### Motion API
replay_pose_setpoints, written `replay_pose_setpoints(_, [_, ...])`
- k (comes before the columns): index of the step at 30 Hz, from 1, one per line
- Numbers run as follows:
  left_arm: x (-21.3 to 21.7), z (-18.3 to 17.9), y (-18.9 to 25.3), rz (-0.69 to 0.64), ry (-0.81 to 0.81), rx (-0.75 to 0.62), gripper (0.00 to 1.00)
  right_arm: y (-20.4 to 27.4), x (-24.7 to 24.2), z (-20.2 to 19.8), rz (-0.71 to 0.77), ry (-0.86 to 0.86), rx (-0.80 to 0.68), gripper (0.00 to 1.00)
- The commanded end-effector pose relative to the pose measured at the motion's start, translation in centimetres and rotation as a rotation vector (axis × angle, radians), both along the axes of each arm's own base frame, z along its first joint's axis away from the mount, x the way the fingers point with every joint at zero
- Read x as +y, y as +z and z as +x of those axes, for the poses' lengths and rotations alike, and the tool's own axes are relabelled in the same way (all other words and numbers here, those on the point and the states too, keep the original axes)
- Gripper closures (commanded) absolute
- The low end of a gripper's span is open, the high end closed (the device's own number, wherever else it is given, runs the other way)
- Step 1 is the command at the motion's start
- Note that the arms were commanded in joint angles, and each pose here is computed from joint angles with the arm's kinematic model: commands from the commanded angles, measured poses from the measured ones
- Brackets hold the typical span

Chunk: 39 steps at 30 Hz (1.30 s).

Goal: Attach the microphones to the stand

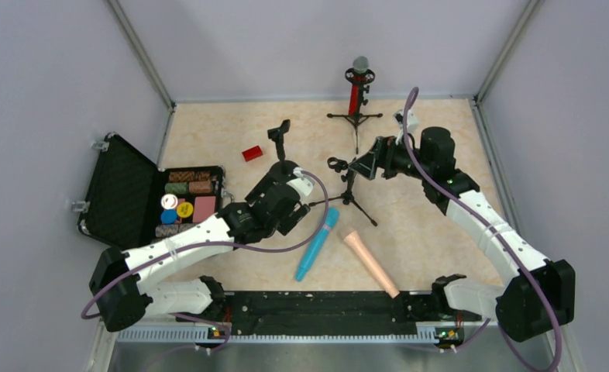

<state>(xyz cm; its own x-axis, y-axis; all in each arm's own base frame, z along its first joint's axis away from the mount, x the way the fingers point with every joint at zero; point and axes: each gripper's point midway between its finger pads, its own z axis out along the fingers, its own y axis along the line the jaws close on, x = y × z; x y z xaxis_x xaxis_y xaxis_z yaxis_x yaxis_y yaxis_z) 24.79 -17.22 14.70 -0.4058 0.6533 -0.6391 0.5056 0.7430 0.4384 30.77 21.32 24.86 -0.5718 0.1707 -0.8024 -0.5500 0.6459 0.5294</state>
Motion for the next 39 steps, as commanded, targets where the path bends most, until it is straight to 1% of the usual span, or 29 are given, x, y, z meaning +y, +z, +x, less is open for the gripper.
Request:
replay_pose_setpoints(1, [-0.2,0.1,0.2,-0.012,0.0,-0.013,0.01,0.7,0.2,0.1,0.011,0.022,-0.017,0.15])
replay_pose_setpoints(7, [-0.1,0.3,0.8,-0.051,0.04,-0.03,0.01,0.6,0.4,-0.3,0.005,0.039,-0.002,0.15])
replay_pose_setpoints(11, [0.0,0.6,1.1,-0.09,0.063,-0.029,0.01,1.3,1.2,-1.0,-0.006,0.075,-0.022,0.17])
replay_pose_setpoints(15, [0.1,1.1,1.6,-0.16,0.077,-0.01,0.01,3.4,3.2,-2.6,-0.003,0.14,-0.079,0.18])
replay_pose_setpoints(18, [0.6,1.5,2.0,-0.181,0.093,-0.025,0.01,4.9,5.2,-3.9,-0.003,0.197,-0.128,0.18])
replay_pose_setpoints(20, [0.8,1.6,2.2,-0.187,0.102,-0.035,0.01,5.1,6.5,-4.5,-0.008,0.228,-0.135,0.18])
replay_pose_setpoints(26, [1.9,2.0,2.9,-0.174,0.149,-0.077,0.01,2.1,9.5,-4.5,-0.133,0.262,-0.079,0.2])
replay_pose_setpoints(31, [2.5,2.3,3.6,-0.204,0.167,-0.093,0.01,0.0,9.6,-2.2,-0.297,0.15,-0.093,0.2])
replay_pose_setpoints(39, [4.6,3.1,4.7,-0.279,0.264,-0.118,0.01,-1.7,9.9,0.3,-0.431,0.092,-0.108,0.2])
